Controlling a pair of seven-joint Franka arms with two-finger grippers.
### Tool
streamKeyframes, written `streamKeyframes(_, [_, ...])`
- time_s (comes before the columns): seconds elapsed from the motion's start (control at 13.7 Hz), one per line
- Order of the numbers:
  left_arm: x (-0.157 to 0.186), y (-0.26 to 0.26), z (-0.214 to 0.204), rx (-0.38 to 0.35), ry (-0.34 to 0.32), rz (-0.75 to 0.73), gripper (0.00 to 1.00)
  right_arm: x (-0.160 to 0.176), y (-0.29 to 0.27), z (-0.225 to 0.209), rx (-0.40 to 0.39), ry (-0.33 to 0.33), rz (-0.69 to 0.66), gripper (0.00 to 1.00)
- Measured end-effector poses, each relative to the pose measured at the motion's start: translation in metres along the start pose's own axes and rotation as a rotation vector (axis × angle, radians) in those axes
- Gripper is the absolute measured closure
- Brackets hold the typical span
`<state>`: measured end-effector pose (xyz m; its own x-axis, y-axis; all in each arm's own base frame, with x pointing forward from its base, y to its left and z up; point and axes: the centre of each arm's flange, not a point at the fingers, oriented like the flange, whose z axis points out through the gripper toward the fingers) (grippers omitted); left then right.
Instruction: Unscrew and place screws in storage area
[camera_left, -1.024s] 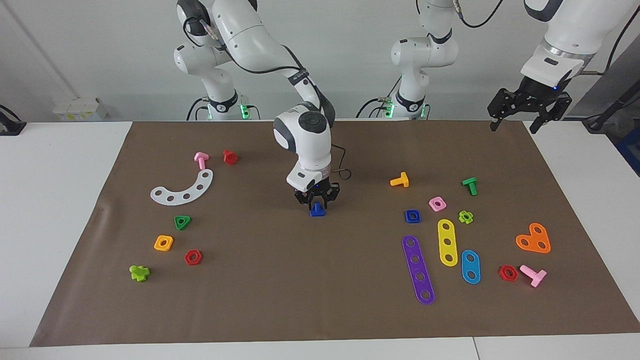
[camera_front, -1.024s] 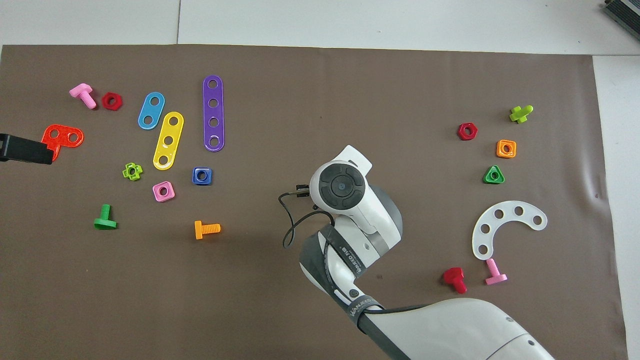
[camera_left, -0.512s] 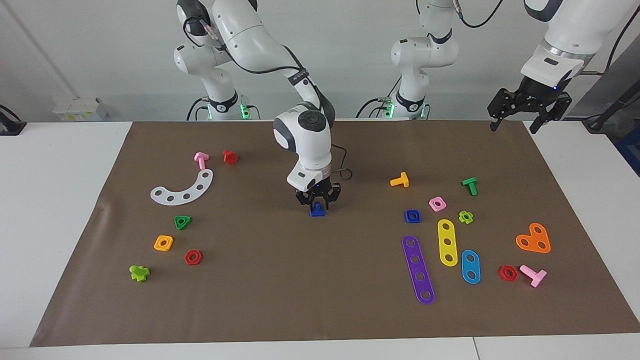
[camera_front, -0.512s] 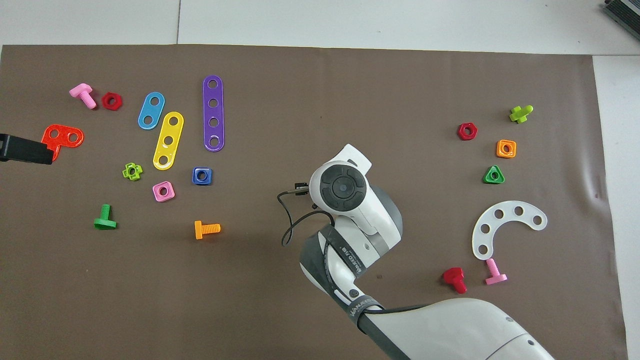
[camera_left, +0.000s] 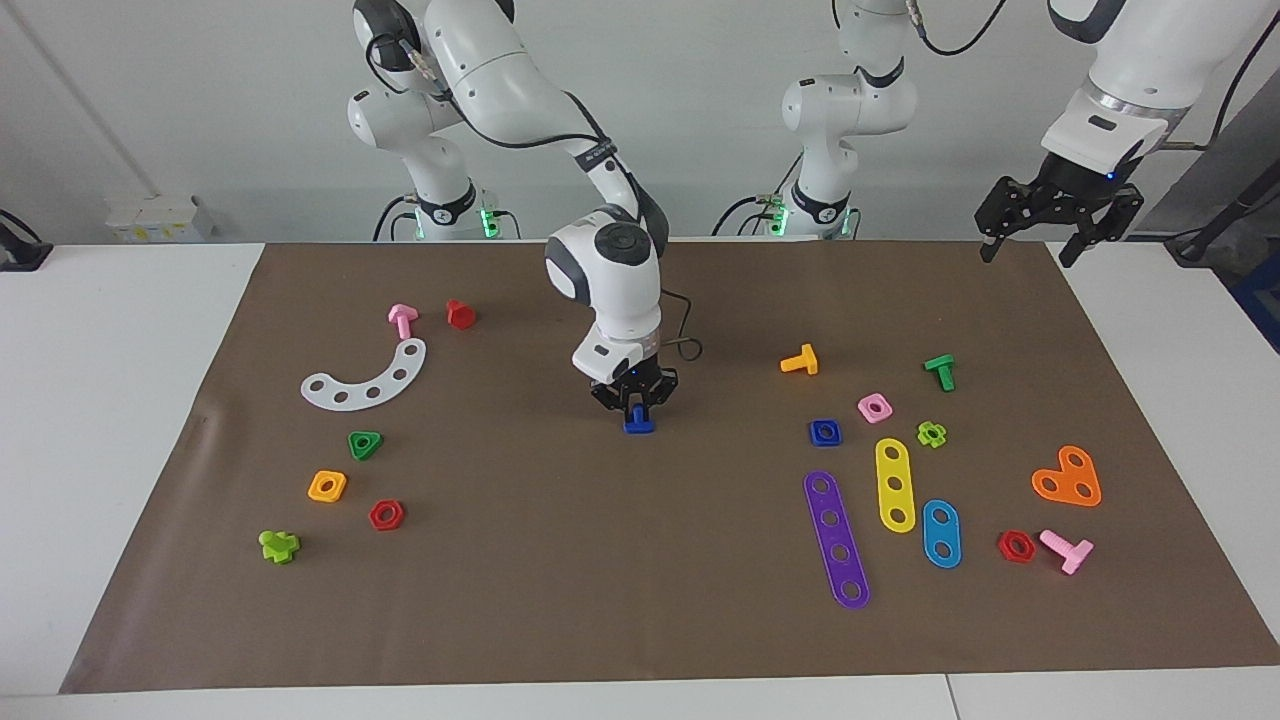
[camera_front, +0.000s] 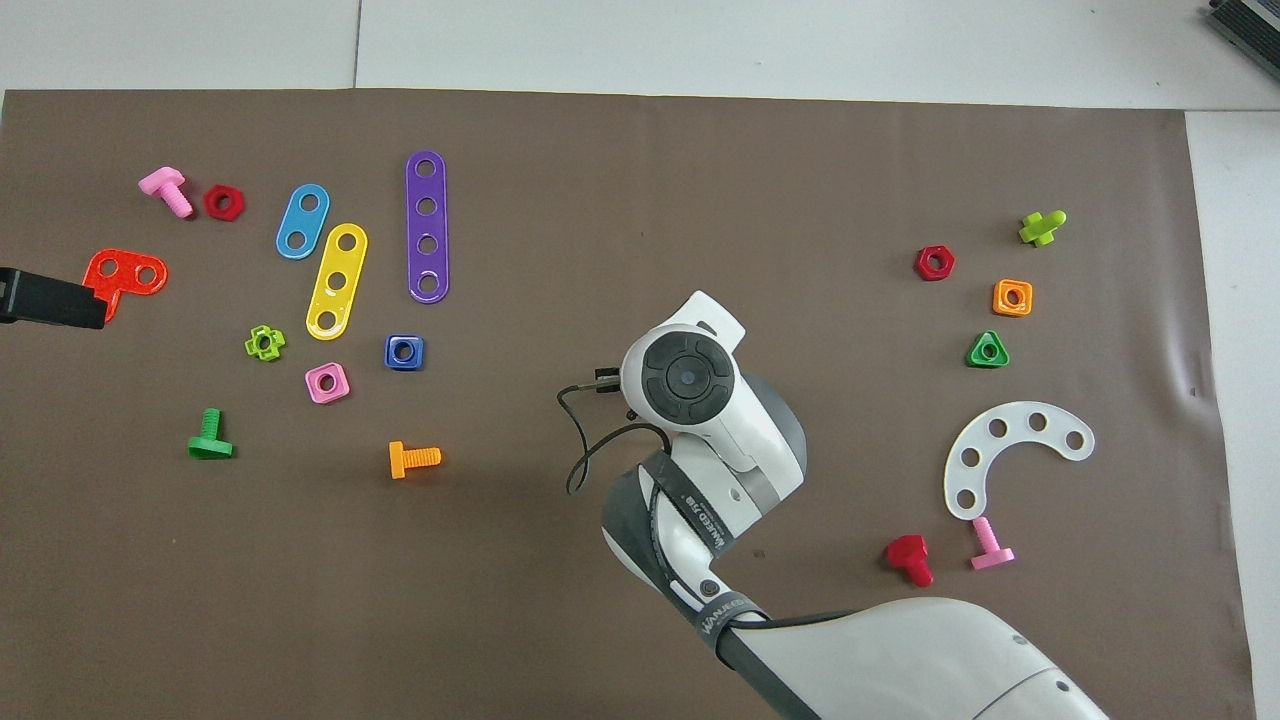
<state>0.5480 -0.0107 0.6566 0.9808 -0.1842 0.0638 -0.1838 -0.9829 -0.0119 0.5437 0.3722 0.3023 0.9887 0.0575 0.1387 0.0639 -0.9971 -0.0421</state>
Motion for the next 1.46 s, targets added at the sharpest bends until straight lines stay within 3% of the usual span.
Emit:
streamKeyframes(0.44, [0.000,0.000,0.000,0.000,0.000,0.000,0.00,0.004,0.003,-0.007,0.000,0.007,0.005,0.81])
streamKeyframes(0.73, [0.000,0.000,0.000,0.000,0.000,0.000,0.00,0.026,0.026,-0.062,-0.001,0.033,0.051,0.81])
streamKeyframes(1.1, [0.000,0.000,0.000,0.000,0.000,0.000,0.00,0.068,0.136,-0.123,-0.028,0.066,0.079,0.81])
streamKeyframes(1.46, [0.000,0.000,0.000,0.000,0.000,0.000,0.00,0.089,0.267,-0.124,-0.072,0.038,0.024,0.81])
